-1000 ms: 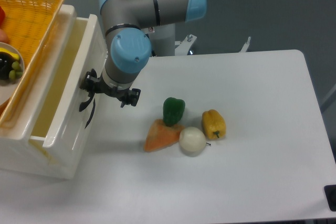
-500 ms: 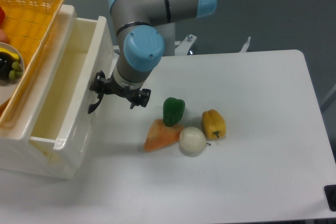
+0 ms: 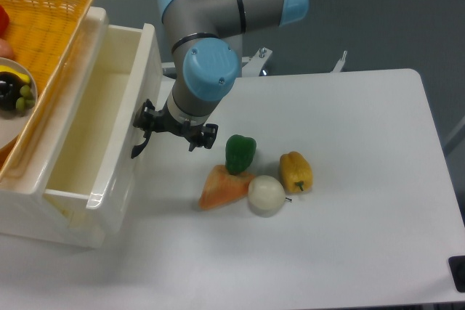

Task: Slide the top white drawer open
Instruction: 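Pull the upper drawer outward by its handle with the gripper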

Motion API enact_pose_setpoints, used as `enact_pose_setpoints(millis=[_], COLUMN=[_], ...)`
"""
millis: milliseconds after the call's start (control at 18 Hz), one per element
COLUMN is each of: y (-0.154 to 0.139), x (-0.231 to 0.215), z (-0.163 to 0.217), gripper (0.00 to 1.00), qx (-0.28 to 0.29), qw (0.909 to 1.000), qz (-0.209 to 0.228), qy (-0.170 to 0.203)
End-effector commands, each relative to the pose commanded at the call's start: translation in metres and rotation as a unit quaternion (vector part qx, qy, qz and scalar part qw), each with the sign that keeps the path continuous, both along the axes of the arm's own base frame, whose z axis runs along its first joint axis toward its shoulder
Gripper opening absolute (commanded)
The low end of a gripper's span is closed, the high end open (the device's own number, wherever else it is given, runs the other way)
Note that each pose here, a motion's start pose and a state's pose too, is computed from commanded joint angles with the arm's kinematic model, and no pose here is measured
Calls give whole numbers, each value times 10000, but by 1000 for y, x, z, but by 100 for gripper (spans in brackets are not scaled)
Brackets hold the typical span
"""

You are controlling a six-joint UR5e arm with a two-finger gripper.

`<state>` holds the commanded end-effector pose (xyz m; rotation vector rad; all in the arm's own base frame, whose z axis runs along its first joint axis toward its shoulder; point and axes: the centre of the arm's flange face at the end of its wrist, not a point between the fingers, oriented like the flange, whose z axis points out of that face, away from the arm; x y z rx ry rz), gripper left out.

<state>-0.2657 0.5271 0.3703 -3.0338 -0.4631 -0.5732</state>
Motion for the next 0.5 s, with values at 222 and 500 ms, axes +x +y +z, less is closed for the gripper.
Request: enact_pose_setpoints(millis=[222, 500], y=[-2, -4], x=[-2, -4], z=[1, 3], gripper=[100, 100], qx=[-6, -60], qw=[10000, 9999], qz=[23, 9], qy=[-5, 98])
